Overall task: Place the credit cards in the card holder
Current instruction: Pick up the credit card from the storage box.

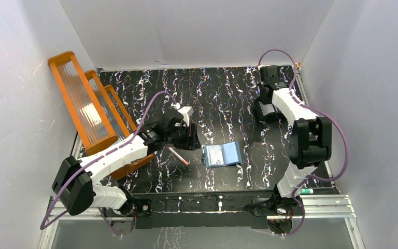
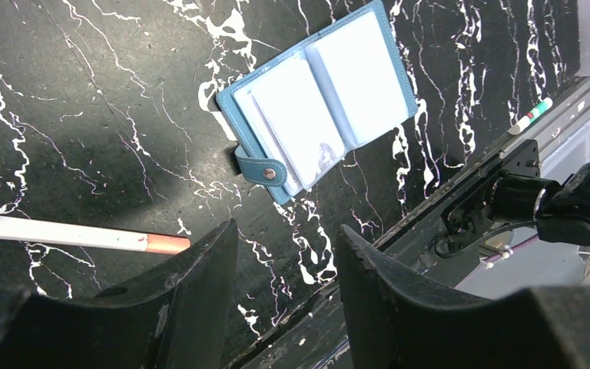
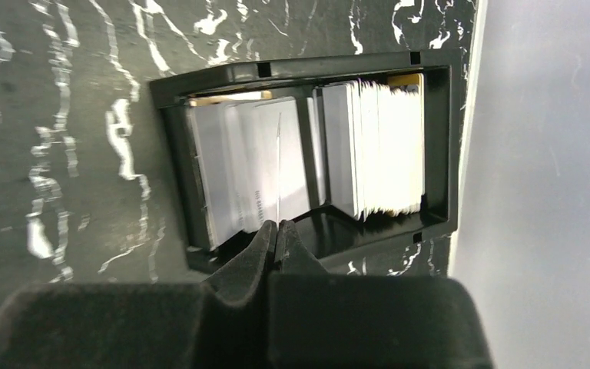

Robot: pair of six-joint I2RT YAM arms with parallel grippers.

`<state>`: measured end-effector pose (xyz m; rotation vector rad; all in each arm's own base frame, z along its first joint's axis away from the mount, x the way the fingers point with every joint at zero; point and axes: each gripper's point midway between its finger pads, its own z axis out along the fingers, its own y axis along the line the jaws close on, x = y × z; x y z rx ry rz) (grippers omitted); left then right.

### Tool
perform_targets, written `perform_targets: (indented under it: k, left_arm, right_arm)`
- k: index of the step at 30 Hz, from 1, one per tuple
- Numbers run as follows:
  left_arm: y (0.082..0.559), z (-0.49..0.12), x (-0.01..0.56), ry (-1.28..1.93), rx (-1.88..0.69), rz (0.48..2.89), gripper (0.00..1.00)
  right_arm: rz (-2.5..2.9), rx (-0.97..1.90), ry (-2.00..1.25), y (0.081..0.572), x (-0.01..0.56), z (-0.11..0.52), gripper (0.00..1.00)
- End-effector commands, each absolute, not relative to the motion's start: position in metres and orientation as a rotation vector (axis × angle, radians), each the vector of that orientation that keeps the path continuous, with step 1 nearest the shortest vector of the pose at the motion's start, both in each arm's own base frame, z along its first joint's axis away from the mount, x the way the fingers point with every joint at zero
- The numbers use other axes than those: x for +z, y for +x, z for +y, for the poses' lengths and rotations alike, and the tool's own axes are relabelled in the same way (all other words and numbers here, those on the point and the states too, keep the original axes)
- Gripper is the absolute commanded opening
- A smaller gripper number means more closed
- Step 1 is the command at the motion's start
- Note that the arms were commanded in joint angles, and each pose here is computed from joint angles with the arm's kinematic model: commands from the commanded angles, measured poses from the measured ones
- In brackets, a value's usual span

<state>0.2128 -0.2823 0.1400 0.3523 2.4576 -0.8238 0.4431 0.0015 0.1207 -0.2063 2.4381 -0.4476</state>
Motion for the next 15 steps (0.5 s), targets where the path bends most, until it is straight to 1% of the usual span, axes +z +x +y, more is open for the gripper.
perform_targets:
  k: [1, 5, 10, 15]
  left_arm:
    - [0.217, -0.289, 0.139, 0.329, -0.843, 2.478, 0.48]
    - [0.216, -0.293, 0.124, 0.318, -0.841, 2.528, 0.49]
    - [0.217, -0.3, 0.105, 0.319, -0.849, 2.581, 0.51]
    - [0.216, -0.309, 0.088, 0.33, -0.874, 2.624, 0.54]
  right_arm:
    - [2.348, -0.222, -0.058, 0.44, 0.18, 0.028, 0.0]
    - [2.343, -0.034, 0.06, 0.422, 0.198, 0.05, 0.0]
    - [2.285, 0.296, 0.073, 0.391, 0.215, 0.094, 0.0]
    - [2.262, 0.684, 0.054, 0.347, 0.205, 0.149, 0.0]
